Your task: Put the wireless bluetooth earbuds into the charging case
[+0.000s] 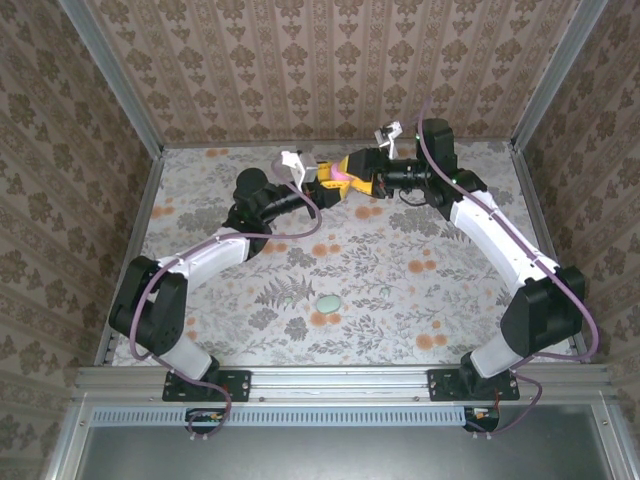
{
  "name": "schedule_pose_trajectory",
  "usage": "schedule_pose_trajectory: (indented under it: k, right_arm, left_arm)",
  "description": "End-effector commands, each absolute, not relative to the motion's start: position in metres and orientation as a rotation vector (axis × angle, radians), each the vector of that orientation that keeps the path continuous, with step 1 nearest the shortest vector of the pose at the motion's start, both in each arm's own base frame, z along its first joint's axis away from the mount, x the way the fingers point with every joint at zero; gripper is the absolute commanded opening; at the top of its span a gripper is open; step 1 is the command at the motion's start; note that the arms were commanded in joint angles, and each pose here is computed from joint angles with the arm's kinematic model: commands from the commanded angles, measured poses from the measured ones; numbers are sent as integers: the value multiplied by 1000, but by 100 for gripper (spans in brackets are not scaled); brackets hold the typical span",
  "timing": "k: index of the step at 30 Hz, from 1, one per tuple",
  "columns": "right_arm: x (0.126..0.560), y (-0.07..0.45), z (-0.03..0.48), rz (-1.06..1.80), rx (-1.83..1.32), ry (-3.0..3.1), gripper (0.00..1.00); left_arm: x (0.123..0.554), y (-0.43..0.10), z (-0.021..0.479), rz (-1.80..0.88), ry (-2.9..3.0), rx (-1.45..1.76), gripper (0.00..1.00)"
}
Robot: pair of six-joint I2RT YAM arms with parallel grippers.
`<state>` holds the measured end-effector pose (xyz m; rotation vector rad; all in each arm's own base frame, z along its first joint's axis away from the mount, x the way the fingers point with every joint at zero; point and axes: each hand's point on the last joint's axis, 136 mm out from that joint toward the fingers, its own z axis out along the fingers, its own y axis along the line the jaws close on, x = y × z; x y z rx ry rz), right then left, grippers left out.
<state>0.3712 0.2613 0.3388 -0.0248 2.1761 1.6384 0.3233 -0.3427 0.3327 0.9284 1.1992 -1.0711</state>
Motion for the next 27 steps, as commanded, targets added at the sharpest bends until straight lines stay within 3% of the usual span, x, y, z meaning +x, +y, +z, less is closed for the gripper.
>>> schedule_pose_trajectory:
  k: [1, 18, 22, 27]
  right_arm:
    - [367, 269, 353, 1798, -47, 2130, 60]
    - [379, 258, 344, 1807, 59, 2101, 32]
    - [384, 252, 342, 1775, 81, 2073, 29]
    - [392, 240, 339, 1724, 139, 2052, 28]
  left_arm:
    - [324, -340, 353, -1082, 1128, 906, 33]
    - [321, -342, 349, -1092, 1139, 942, 36]
    - [324, -340, 344, -1065, 1162, 935, 41]
    - [326, -336, 333, -1032, 1197, 926, 62]
